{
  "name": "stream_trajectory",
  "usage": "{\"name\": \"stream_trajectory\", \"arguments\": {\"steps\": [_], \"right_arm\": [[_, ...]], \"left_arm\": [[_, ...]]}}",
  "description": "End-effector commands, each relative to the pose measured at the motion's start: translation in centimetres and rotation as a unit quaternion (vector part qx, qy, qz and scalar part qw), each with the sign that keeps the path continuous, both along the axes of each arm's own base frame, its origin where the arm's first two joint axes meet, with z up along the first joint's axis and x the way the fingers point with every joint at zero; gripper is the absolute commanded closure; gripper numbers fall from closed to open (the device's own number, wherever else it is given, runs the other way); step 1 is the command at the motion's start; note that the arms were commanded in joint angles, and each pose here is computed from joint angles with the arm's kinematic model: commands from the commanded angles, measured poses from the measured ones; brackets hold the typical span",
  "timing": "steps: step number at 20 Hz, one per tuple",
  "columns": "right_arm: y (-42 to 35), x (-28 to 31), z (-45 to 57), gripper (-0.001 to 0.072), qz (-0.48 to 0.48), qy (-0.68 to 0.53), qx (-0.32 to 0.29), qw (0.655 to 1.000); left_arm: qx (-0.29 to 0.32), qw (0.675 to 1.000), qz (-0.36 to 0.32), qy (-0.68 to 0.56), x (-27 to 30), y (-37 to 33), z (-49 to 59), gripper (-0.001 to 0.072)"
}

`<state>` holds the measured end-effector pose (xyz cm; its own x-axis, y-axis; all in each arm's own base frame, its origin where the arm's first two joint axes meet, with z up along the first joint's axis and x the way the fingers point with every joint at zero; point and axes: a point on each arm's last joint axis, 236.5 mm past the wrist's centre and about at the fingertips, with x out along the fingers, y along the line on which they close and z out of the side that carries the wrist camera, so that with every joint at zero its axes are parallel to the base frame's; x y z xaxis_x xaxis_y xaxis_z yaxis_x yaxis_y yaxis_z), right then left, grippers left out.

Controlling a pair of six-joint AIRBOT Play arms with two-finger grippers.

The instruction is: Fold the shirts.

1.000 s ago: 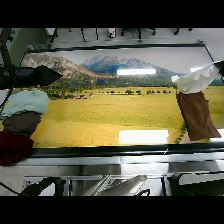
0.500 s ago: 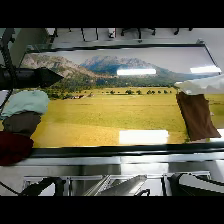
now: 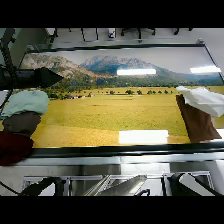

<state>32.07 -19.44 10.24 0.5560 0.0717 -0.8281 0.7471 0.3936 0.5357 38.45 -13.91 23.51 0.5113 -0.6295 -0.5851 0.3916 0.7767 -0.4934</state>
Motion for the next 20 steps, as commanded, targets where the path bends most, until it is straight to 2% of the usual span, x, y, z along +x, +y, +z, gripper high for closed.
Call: {"name": "stream_trajectory", "arguments": {"steps": [1, 8, 9, 10, 11, 14, 18, 19, 20], "right_arm": [[0.4, -5.1, -1.9, 0.0686, -0.007, 0.087, 0.024, 0.996], [2.3, -9.9, -9.2, 0.0676, -0.004, 0.198, 0.069, 0.978], [2.8, -10.4, -10.1, 0.0578, -0.001, 0.211, 0.082, 0.974], [3.3, -11.0, -10.7, 0.0235, 0.003, 0.226, 0.095, 0.969], [3.6, -11.1, -10.9, 0.0015, 0.007, 0.232, 0.106, 0.967], [3.7, -10.2, -10.2, 0.0014, -0.001, 0.217, 0.116, 0.969], [3.2, -5.3, -4.9, 0.0027, 0.014, 0.113, 0.104, 0.988], [3.6, -3.6, -3.1, 0.0196, 0.034, 0.074, 0.1, 0.992], [4.1, -2.0, -1.5, 0.042, 0.05, 0.033, 0.092, 0.994]], "left_arm": [[0.0, 1.0, 0.0, 0.0, 0.0, 0.0, 0.0, 0.0693], [0.0, 1.0, 0.0, 0.0, 0.0, 0.0, 0.0, 0.0693], [0.0, 1.0, 0.0, 0.0, 0.0, 0.0, 0.0, 0.0694], [0.0, 1.0, 0.0, 0.0, 0.0, 0.0, 0.0, 0.0693], [0.0, 1.0, 0.0, 0.0, 0.0, 0.0, 0.0, 0.0693], [0.0, 1.0, 0.0, 0.0, 0.0, 0.0, 0.0, 0.0693], [0.0, 1.0, 0.001, 0.0, 0.1, 0.0, 0.0, 0.0693], [-0.001, 1.0, 0.003, -0.003, 0.2, 0.0, 0.1, 0.0694], [-0.002, 1.0, 0.004, -0.005, 0.3, 0.0, 0.2, 0.0693]]}}
